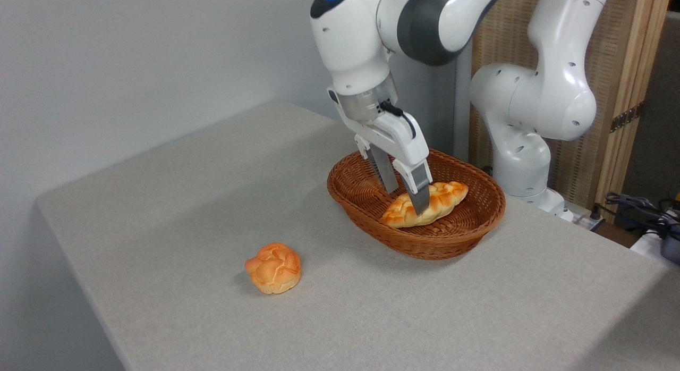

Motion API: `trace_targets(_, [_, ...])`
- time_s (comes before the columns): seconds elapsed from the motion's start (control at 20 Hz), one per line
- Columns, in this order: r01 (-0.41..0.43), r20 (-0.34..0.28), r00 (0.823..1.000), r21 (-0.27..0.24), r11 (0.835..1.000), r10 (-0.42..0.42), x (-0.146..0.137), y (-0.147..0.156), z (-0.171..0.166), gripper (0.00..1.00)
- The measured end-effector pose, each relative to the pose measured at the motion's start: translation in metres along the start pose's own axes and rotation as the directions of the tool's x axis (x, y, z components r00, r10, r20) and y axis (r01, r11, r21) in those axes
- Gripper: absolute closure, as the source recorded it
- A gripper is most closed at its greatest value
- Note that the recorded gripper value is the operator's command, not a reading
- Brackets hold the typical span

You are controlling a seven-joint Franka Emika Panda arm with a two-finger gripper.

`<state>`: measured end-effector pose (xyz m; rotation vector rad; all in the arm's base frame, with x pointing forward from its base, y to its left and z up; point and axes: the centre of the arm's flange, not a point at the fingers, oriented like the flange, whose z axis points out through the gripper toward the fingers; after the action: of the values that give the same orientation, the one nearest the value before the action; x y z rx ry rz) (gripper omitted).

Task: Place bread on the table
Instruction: 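Close the gripper on the braided bread inside the basket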

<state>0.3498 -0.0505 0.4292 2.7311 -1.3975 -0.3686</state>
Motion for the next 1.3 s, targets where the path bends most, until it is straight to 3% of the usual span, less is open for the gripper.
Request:
trace_targets(0.1, [0.0, 0.003, 1.0, -0.003, 1.0, 0.0, 0.0, 0.0, 0.008, 0.04])
trace_targets(0.2, [0.0, 0.007, 1.0, -0.007, 1.0, 0.0, -0.001, 0.001, 0.011, 0.14])
trace_targets(0.4, [0.0, 0.015, 1.0, -0.014, 1.0, 0.0, -0.002, 0.002, 0.016, 0.49])
trace_targets(0.65, [-0.001, 0.021, 1.0, -0.017, 1.0, 0.001, -0.002, 0.002, 0.019, 0.72])
trace_targets(1.3, [-0.006, 0.036, 0.999, -0.008, 1.0, 0.006, -0.003, 0.001, 0.02, 0.74])
